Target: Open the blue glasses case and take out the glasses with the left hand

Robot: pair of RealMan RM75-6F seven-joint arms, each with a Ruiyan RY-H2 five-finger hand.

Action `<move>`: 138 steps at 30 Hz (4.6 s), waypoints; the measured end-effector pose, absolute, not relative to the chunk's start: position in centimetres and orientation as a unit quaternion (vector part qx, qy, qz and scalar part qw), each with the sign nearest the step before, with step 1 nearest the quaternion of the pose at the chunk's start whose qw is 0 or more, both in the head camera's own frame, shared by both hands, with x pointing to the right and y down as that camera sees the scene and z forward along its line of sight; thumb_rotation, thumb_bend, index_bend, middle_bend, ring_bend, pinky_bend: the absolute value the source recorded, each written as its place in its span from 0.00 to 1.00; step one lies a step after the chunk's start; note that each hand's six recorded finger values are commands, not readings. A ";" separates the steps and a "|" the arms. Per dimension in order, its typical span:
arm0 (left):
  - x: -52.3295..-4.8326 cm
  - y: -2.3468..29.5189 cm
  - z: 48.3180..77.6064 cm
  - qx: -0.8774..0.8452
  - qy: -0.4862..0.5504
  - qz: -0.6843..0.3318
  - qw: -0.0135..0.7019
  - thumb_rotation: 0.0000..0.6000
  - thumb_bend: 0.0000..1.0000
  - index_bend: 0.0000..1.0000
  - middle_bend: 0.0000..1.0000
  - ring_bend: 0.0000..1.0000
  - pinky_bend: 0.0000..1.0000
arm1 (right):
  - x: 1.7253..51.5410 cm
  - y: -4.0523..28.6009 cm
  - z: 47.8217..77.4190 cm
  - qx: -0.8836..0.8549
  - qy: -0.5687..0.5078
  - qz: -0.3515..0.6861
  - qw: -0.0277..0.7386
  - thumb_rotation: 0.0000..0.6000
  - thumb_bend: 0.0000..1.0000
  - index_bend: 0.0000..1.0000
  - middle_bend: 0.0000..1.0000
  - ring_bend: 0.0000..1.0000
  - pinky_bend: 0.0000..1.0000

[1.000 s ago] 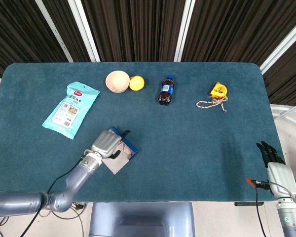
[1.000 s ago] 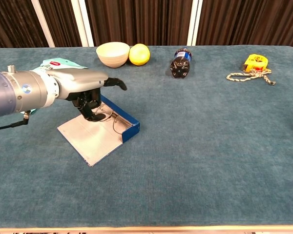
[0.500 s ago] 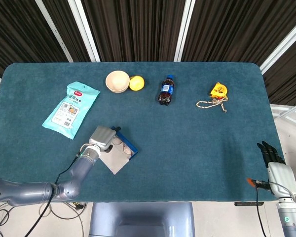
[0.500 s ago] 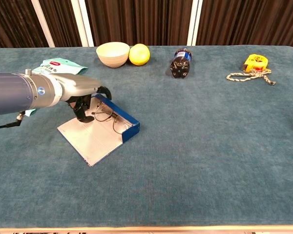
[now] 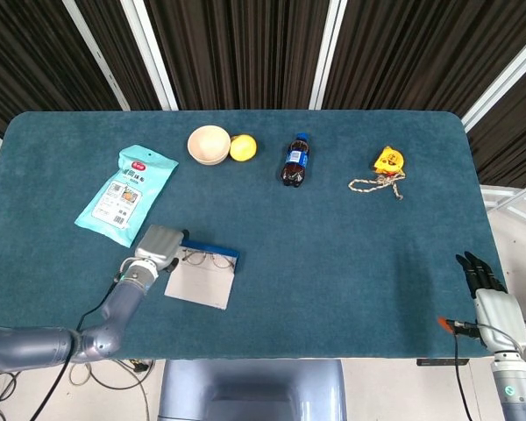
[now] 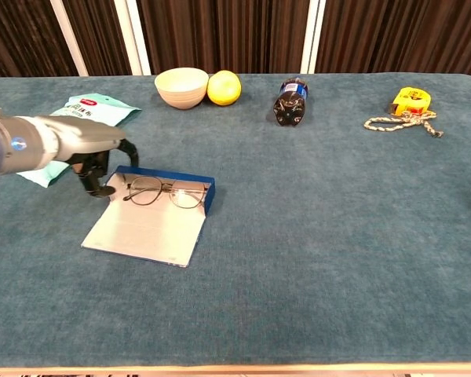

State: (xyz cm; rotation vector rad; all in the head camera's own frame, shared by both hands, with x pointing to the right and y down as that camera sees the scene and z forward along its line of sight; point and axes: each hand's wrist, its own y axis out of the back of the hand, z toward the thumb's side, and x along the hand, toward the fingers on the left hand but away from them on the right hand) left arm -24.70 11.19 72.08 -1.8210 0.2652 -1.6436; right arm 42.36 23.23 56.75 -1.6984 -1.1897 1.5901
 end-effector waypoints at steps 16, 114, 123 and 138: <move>-25.8 10.2 70.2 -0.698 0.176 -0.612 0.326 1.00 0.29 0.30 0.98 0.88 0.94 | 42.3 23.2 56.7 -0.629 -0.440 0.585 0.262 1.00 0.14 0.00 0.00 0.00 0.21; -24.1 8.8 70.9 -0.656 0.285 -0.560 0.417 1.00 0.37 0.60 1.00 0.91 0.96 | 42.4 23.2 56.7 -0.627 -0.445 0.585 0.258 1.00 0.14 0.00 0.00 0.00 0.21; -24.0 8.5 71.5 -0.652 0.284 -0.571 0.410 1.00 0.22 0.34 1.00 0.91 0.96 | 42.4 23.2 56.7 -0.627 -0.445 0.585 0.258 1.00 0.14 0.00 0.00 0.00 0.21; -24.2 10.0 70.4 -0.675 0.277 -0.561 0.391 1.00 0.26 0.44 1.00 0.93 0.97 | 42.4 23.2 56.6 -0.627 -0.444 0.585 0.258 1.00 0.14 0.00 0.00 0.00 0.21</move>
